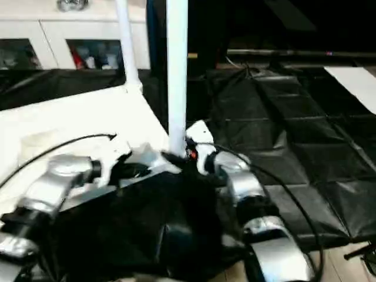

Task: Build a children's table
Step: Rotate leg to tighten

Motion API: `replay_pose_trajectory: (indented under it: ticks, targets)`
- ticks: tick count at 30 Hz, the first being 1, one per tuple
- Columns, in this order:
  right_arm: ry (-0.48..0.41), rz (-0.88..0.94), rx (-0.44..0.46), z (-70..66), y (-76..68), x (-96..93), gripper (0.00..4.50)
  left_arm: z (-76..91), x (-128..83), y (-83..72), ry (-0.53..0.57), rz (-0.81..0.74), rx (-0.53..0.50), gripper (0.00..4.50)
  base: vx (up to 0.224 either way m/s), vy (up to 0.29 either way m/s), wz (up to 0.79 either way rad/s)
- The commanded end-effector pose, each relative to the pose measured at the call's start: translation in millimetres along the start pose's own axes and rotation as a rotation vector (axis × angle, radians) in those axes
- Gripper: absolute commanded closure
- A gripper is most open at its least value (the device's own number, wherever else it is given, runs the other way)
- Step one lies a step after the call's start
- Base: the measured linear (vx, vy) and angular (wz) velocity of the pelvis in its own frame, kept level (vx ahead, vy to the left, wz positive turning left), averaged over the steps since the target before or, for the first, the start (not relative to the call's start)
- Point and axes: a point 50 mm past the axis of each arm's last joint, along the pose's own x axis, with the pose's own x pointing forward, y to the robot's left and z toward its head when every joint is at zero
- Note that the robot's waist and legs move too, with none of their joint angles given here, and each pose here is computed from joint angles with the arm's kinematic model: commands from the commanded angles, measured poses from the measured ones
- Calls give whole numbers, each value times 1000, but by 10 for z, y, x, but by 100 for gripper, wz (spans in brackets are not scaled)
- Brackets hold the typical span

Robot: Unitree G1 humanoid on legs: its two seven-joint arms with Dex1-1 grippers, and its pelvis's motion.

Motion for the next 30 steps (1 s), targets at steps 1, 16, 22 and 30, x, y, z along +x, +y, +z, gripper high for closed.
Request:
replay_pose_trajectory:
  ticks: [1,16,22,30]
  targets:
    - [101,231,28,-225,338,189,133,208,115,-89,-68,-81,84,450,0,0,0]
    - [169,368,-11,-235,249,-92,203,58,-71,-87,17,-145,92,450,0,0,0]
    - [160,377,21,-265,309,-51,239,65,-48,-60,10,-102,80,450,0,0,0]
    - [113,55,177,-352,307,235,249,213,177,63,-38,94,25,450,0,0,0]
